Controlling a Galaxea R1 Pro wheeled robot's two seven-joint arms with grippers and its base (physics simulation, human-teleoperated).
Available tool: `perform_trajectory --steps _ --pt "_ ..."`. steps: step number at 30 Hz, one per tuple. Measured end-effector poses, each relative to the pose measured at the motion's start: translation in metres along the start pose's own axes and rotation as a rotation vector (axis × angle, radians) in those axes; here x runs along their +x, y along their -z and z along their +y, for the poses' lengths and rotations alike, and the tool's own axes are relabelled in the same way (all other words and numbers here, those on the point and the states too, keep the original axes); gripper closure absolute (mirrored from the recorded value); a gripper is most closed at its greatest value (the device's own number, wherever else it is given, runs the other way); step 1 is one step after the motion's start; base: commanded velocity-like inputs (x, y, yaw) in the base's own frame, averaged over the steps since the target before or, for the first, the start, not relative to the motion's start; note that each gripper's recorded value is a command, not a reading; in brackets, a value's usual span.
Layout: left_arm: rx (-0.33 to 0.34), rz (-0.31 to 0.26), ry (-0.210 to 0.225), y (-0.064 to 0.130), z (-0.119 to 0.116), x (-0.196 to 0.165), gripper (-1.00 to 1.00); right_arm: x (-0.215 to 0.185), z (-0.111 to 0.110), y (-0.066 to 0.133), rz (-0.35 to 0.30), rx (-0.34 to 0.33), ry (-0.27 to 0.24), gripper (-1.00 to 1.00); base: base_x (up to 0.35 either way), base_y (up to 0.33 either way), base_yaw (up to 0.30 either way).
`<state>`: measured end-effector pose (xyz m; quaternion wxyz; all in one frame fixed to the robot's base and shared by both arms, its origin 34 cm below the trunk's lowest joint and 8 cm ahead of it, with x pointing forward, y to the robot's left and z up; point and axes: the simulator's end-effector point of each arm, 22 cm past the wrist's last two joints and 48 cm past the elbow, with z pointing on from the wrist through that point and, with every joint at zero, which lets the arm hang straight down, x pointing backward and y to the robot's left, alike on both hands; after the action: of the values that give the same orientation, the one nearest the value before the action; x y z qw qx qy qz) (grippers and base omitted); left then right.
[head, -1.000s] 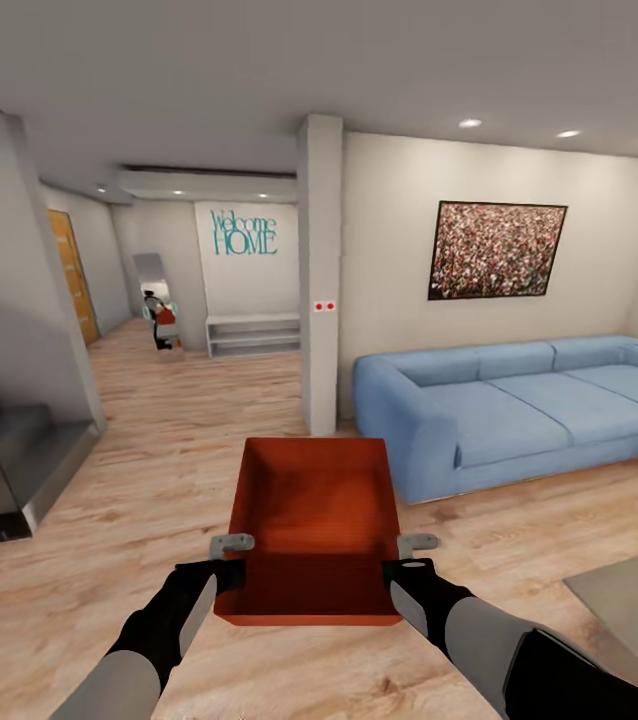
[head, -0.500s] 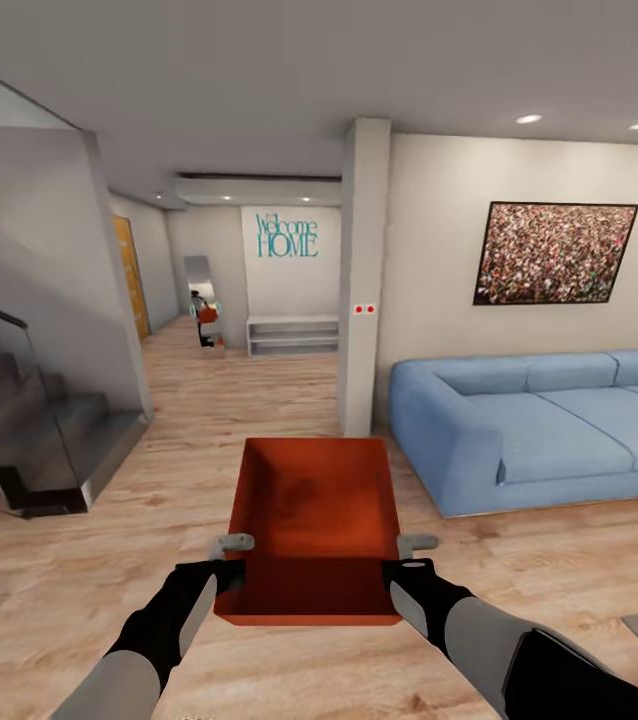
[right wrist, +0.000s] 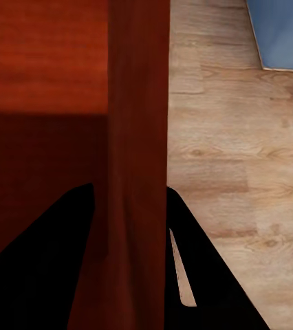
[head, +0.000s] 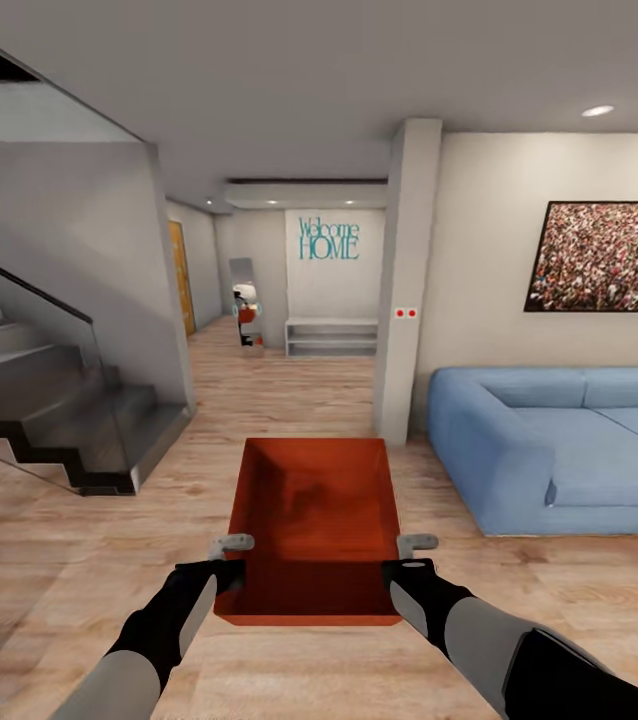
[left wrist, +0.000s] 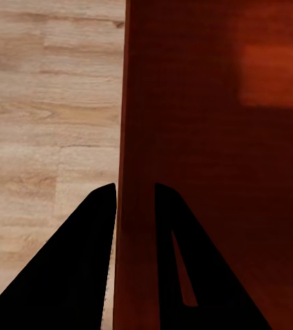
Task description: Move the two storage containers from the living room to the garage. In the garage, place one container on the floor and stack the other container on top of it (either order is fine).
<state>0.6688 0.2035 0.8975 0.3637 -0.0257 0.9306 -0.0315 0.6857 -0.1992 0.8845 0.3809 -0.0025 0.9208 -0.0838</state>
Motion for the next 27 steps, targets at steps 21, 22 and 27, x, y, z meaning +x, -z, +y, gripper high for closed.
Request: perform_trajectory --steps 21,22,27 --pt "0.003 0.009 0.002 -0.0004 -0.0008 0.0042 1.0 0.0037 -0.001 0.0006 0.008 0.001 0.0 1.0 0.305 0.0 0.092" --pt "0.003 0.009 0.002 -0.0004 -0.0007 0.0042 1.0 0.0037 -0.001 0.0006 0.008 0.001 0.0 1.0 0.322 0.0 0.0" --pt "0.003 0.009 0.002 -0.0004 -0.0006 0.0043 1.0 0.0037 -0.0008 0.0007 0.008 0.001 0.0 1.0 0.322 0.0 0.0"
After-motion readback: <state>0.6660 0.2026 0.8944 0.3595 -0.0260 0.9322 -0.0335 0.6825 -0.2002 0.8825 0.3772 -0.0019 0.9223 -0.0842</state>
